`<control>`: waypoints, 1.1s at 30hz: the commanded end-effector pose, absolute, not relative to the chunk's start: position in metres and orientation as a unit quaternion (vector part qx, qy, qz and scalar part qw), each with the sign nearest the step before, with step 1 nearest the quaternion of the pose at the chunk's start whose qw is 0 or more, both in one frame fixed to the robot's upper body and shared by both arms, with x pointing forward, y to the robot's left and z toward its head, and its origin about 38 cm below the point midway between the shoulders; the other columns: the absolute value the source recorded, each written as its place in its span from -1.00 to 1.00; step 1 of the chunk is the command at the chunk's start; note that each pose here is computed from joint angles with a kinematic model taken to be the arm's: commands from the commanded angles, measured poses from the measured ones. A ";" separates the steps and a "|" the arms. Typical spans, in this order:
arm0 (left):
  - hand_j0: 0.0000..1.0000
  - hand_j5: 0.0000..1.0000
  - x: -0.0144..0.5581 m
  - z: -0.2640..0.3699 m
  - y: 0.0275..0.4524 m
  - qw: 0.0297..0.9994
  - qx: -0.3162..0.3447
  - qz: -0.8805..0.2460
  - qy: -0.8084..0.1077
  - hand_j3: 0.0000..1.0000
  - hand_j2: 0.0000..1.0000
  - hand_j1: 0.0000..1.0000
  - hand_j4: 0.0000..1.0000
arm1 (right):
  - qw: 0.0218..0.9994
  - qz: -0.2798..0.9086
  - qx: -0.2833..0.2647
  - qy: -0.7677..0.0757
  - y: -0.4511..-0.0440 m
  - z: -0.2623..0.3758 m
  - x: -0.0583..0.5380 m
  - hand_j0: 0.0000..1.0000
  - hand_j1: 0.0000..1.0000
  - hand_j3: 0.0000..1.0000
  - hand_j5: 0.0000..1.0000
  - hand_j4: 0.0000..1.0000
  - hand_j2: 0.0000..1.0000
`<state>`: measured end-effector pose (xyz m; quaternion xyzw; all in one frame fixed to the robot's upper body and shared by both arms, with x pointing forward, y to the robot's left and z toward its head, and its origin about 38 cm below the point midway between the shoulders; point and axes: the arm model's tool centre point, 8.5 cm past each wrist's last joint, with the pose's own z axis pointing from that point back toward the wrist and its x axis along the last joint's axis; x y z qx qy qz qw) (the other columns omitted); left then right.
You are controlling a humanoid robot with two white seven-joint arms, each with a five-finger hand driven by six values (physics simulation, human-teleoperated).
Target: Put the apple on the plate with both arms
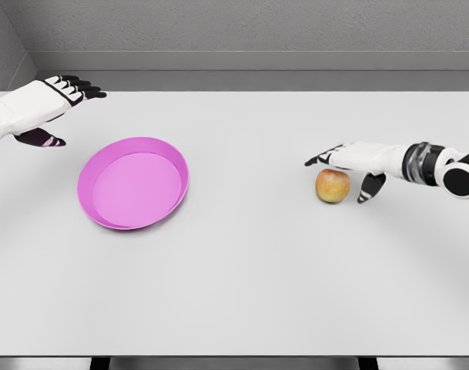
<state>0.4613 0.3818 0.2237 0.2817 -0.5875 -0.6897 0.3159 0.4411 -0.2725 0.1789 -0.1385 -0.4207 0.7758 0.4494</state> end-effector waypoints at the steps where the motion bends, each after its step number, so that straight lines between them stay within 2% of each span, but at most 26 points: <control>1: 1.00 1.00 0.461 0.225 0.382 0.316 0.282 -0.689 -0.588 1.00 1.00 1.00 1.00 | 0.453 0.778 -0.133 -0.414 -0.273 0.172 0.440 1.00 1.00 1.00 1.00 1.00 1.00; 10: 1.00 1.00 0.463 0.224 0.387 0.321 0.286 -0.686 -0.586 1.00 1.00 1.00 1.00 | 0.452 0.782 -0.130 -0.410 -0.271 0.168 0.438 1.00 1.00 1.00 1.00 1.00 1.00; 11: 1.00 1.00 0.463 0.224 0.386 0.322 0.286 -0.687 -0.586 1.00 1.00 1.00 1.00 | 0.452 0.782 -0.129 -0.409 -0.271 0.167 0.438 0.93 0.93 0.93 0.93 0.93 0.93; 12: 1.00 1.00 0.463 0.224 0.386 0.321 0.285 -0.687 -0.586 1.00 1.00 1.00 1.00 | 0.452 0.782 -0.129 -0.409 -0.271 0.167 0.438 0.65 0.65 0.65 0.65 0.65 0.65; 13: 1.00 1.00 0.463 0.223 0.386 0.322 0.285 -0.687 -0.586 1.00 1.00 1.00 1.00 | 0.452 0.783 -0.129 -0.408 -0.271 0.166 0.438 0.48 0.48 0.48 0.48 0.48 0.48; 14: 1.00 1.00 0.463 0.223 0.386 0.322 0.285 -0.687 -0.586 1.00 1.00 1.00 1.00 | 0.452 0.784 -0.127 -0.406 -0.271 0.165 0.437 0.47 0.47 0.47 0.47 0.47 0.47; 16: 1.00 1.00 0.463 0.224 0.387 0.322 0.286 -0.687 -0.586 1.00 1.00 1.00 1.00 | 0.451 0.786 -0.125 -0.404 -0.270 0.163 0.436 0.27 0.27 0.27 0.27 0.27 0.27; 21: 1.00 1.00 0.463 0.223 0.386 0.322 0.285 -0.687 -0.586 1.00 1.00 1.00 1.00 | 0.451 0.786 -0.125 -0.403 -0.271 0.163 0.436 -0.04 -0.04 -0.04 -0.04 -0.04 -0.04; 33: 1.00 1.00 0.463 0.225 0.388 0.322 0.287 -0.686 -0.587 1.00 1.00 1.00 1.00 | 0.447 0.785 -0.129 -0.410 -0.269 0.169 0.437 -0.15 -0.15 -0.15 -0.15 -0.15 -0.15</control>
